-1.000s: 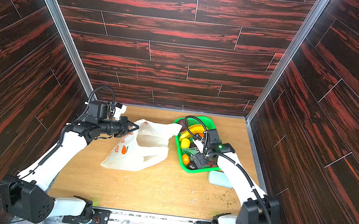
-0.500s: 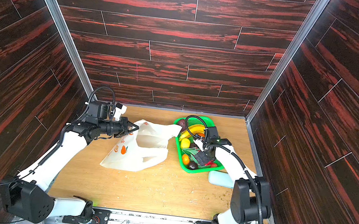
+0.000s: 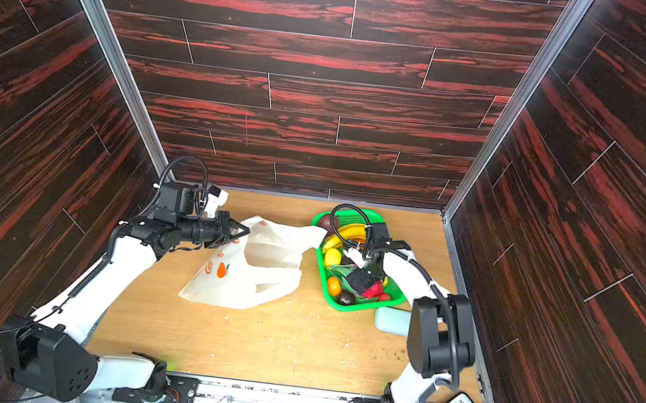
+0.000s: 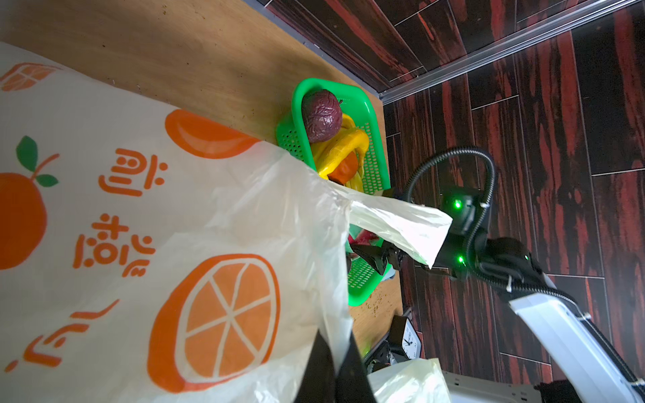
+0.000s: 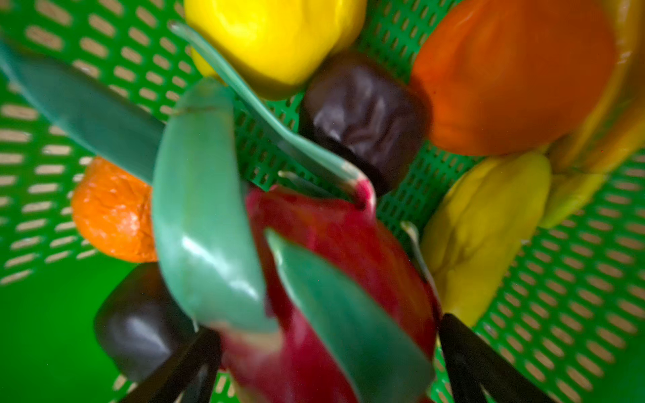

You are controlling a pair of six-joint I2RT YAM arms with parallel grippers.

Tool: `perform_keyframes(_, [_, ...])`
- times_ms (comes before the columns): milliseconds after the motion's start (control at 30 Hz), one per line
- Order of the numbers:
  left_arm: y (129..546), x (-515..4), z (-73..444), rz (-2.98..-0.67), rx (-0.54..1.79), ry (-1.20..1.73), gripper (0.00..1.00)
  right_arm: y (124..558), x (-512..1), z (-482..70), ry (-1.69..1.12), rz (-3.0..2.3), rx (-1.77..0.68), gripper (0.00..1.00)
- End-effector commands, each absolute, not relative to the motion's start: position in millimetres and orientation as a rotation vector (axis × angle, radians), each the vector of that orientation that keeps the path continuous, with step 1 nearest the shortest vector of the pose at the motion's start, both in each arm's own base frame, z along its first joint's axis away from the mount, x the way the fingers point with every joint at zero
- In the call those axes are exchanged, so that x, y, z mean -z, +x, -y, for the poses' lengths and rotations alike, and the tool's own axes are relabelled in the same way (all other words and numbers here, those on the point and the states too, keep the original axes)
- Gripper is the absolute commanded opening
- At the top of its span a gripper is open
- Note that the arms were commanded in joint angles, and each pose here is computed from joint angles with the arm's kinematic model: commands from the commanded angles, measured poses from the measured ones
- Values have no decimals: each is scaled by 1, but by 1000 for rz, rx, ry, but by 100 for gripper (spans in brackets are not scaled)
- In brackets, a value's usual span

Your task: Place the fake fruits into the plastic bag and tie a complex knot

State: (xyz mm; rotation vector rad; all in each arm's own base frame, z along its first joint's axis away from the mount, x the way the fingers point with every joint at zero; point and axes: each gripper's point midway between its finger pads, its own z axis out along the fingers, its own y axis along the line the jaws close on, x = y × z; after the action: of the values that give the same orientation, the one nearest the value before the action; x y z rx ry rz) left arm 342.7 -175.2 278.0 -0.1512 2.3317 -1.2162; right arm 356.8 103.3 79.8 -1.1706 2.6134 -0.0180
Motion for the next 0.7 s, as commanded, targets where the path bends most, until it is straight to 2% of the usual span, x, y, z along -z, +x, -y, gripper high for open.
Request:
perform_keyframes(0, [344, -284, 175, -2325, 1203, -132, 0, 338, -64, -105, -1199, -2734, -90, 97])
perform_keyframes(267, [344, -283, 175, -2330, 1201, -131, 0, 332, -51, -94, -1146, -2914, -64, 97])
perform_keyframes(667, [345, -282, 176, -2335, 1198, -125, 0, 346, -25, -89, -1065, -3014, 6, 97])
